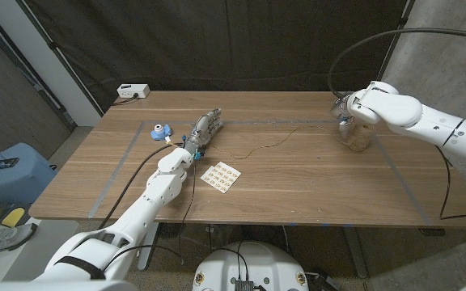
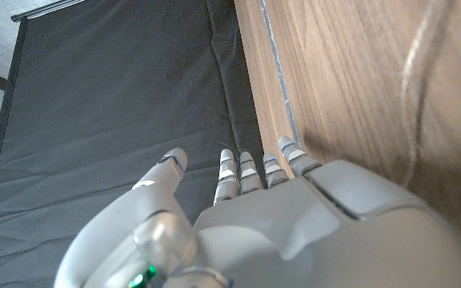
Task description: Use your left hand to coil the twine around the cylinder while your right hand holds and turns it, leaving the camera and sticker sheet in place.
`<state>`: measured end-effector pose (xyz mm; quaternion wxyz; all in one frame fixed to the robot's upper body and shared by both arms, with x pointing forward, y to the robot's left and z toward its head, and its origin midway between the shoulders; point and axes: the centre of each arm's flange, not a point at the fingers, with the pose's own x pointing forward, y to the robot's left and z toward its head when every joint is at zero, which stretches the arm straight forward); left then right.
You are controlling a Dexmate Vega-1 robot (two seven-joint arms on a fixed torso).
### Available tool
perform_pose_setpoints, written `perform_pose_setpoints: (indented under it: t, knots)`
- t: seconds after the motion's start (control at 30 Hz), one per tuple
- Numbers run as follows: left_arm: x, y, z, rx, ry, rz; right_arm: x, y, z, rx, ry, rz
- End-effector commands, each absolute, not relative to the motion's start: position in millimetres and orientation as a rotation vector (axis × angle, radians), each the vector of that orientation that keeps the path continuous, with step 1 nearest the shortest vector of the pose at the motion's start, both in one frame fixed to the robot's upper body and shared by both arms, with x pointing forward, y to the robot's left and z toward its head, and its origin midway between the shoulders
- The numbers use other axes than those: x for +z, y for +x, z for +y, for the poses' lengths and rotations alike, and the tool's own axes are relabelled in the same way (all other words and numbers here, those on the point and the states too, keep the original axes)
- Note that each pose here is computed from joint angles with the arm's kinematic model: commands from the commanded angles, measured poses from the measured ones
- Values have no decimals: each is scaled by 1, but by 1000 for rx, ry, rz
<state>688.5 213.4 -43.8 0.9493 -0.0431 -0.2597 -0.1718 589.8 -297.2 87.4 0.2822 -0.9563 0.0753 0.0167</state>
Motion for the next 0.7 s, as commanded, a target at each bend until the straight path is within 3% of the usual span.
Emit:
perform_pose_setpoints:
  t: [0.03, 0.4, 0.7]
  knots:
    - [-53, 691, 214, -346, -114, -520, 81, 600, -297, 101, -2616, 329]
    - [-53, 696, 213, -347, -130, -524, 87, 605, -286, 168, -2671, 417]
    - [-31, 688, 212, -358, -114, -579, 88, 604, -277, 166, -2673, 446]
